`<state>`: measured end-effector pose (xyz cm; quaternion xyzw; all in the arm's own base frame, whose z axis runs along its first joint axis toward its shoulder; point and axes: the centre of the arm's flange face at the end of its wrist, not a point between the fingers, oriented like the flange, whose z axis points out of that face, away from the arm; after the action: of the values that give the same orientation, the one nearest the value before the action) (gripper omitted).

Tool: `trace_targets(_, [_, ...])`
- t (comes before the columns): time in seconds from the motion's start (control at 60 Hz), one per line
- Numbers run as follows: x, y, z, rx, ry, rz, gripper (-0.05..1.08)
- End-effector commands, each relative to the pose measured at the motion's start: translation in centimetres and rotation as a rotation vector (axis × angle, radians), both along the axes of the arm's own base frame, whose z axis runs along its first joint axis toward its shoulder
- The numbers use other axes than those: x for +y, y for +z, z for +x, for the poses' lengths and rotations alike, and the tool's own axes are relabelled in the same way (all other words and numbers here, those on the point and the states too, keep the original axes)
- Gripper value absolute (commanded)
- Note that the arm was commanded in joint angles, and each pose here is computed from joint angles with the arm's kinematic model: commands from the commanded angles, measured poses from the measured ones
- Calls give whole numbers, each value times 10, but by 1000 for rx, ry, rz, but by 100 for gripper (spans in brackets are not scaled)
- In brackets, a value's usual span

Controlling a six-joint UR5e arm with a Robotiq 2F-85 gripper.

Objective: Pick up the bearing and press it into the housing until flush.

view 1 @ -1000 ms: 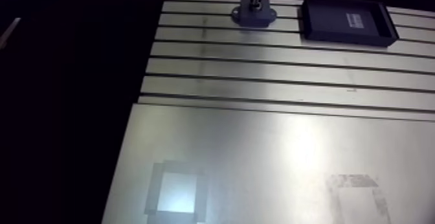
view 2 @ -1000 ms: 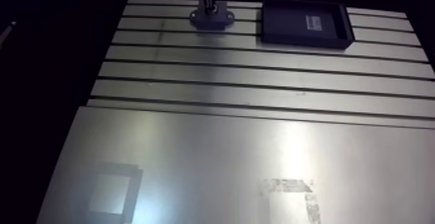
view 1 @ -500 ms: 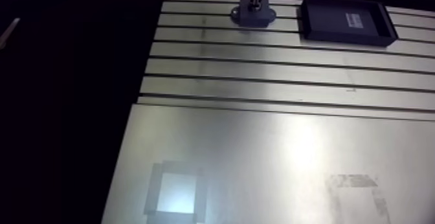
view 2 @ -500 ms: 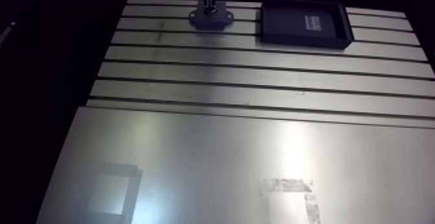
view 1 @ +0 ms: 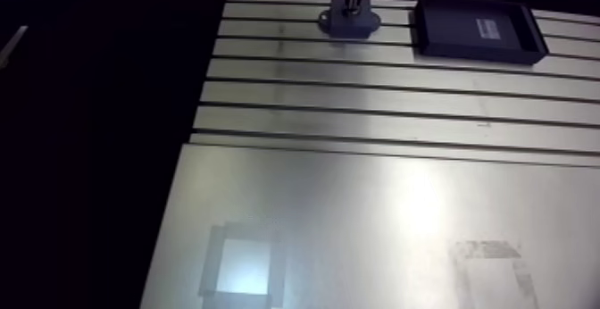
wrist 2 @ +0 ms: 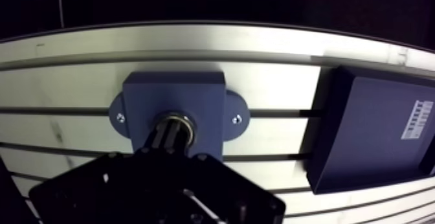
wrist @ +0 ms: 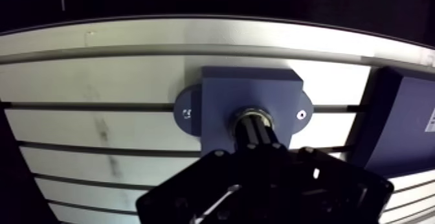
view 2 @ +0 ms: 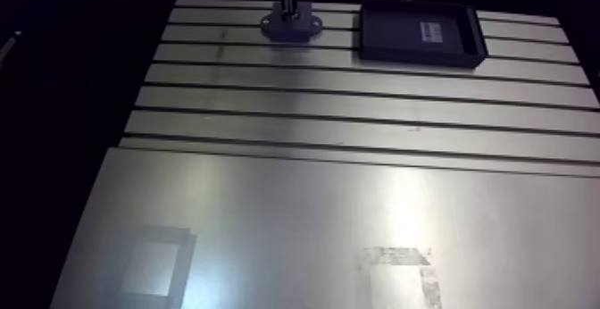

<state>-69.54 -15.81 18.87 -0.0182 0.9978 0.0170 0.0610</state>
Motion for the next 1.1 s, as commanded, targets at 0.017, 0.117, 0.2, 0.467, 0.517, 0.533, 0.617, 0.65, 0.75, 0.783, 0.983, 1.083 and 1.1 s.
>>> trace_targets(0.017, [0, -2, 1, -4, 0, 0, 107])
trace_targets(0.117, [0, -2, 1, -4, 0, 0, 107])
trace_targets(0.2, [1, -2, 1, -4, -1, 0, 107])
trace_targets(0.467, [0, -2, 1, -4, 0, 3, 107])
trace_targets(0.517, [0, -2, 1, -4, 0, 3, 107])
trace_targets(0.533, [0, -2, 1, -4, 0, 3, 107])
trace_targets(0.617, [0, -2, 1, -4, 0, 3, 107])
trace_targets(0.65, [1, -2, 1, -4, 1, 5, 107])
trace_targets(0.75, [1, -2, 1, -4, 1, 5, 107])
trace_targets(0.783, [1, -2, 1, -4, 1, 5, 107])
trace_targets(0.983, [1, -2, 1, -4, 1, 5, 107])
trace_targets(1.083, [1, -2, 1, -4, 1, 5, 107])
trace_targets(1.1, [1, -2, 1, -4, 1, 5, 107])
